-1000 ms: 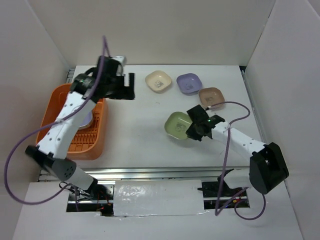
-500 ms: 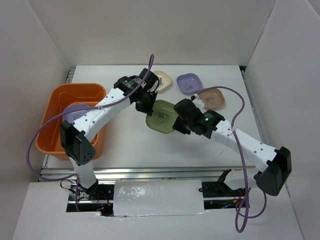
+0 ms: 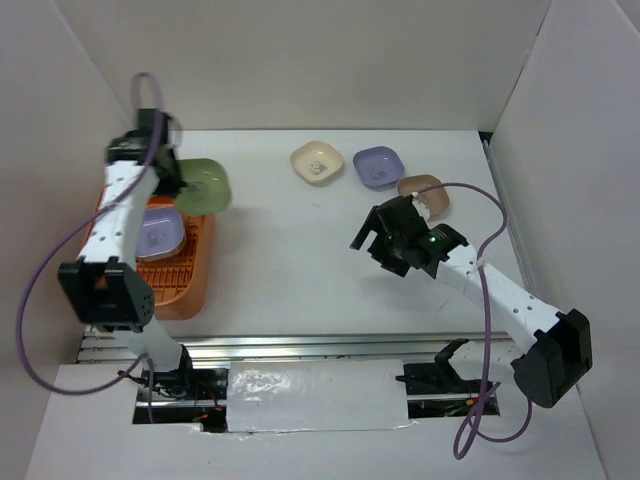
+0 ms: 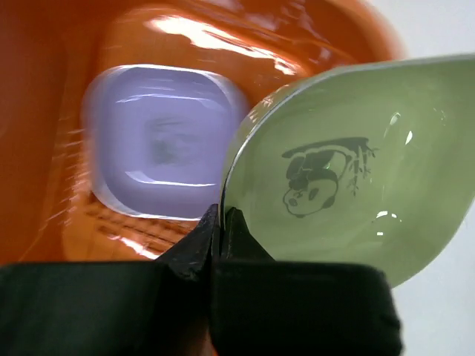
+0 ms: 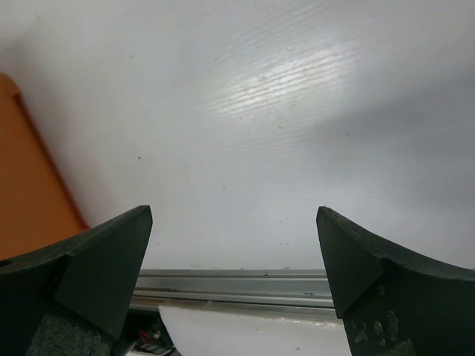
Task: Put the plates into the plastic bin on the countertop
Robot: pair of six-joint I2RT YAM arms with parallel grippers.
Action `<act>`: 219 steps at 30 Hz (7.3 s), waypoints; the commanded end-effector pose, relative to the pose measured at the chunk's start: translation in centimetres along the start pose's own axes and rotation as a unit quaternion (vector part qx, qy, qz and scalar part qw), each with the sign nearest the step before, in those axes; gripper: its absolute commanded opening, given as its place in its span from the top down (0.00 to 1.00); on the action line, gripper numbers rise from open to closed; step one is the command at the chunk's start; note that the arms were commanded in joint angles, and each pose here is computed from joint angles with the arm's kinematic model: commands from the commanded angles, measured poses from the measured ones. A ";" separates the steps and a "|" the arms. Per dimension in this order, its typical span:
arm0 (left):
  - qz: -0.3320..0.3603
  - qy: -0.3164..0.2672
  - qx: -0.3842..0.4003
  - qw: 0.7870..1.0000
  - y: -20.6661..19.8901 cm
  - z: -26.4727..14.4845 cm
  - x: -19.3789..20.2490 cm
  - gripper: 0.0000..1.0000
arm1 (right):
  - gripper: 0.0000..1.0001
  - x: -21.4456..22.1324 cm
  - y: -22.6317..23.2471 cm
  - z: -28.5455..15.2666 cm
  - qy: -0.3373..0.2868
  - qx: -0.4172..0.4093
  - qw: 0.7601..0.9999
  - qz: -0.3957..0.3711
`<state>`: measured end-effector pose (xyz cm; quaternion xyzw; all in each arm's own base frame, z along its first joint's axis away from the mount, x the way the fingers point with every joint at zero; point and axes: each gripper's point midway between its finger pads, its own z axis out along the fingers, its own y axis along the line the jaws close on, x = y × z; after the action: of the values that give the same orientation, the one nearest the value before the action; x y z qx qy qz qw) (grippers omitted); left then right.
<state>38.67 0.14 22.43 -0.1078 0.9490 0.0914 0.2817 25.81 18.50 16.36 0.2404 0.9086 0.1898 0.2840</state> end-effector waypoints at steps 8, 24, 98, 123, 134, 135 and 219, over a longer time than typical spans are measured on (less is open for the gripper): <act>-0.162 -0.003 -0.073 0.984 14.8 1.5 2.9 1.00 | 0.00 -1.1 -0.2 2.7 0.030 -0.037 0.998 -0.034; -0.147 0.026 -0.076 0.986 14.8 2.4 1.5 0.01 | 0.00 -3.5 0.0 3.9 0.041 -0.052 0.998 -0.008; 0.105 -0.063 0.071 0.990 -14.0 -5.8 -0.6 1.00 | 0.00 -5.0 7.8 -1.0 -0.034 -0.132 0.991 -0.007; -0.219 -0.045 -0.071 0.972 17.6 2.7 -1.9 1.00 | 0.00 -10.8 5.0 8.2 0.030 -0.137 0.988 0.060; -0.221 -0.047 -0.087 0.970 17.2 1.3 0.0 0.24 | 0.00 -13.3 4.4 10.4 0.008 -0.116 0.988 0.099; -0.225 -0.049 -0.092 0.969 17.3 1.0 0.1 0.22 | 0.00 -13.7 4.2 10.7 0.005 -0.112 0.988 0.102; -0.124 -0.157 0.031 0.979 0.4 -10.3 -2.7 1.00 | 0.00 -10.3 5.5 4.7 0.055 -0.192 0.980 0.019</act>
<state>38.04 -10.14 25.67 -0.0703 0.9368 0.0111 0.3426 37.41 17.75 21.71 0.1706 0.8676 0.3569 0.3012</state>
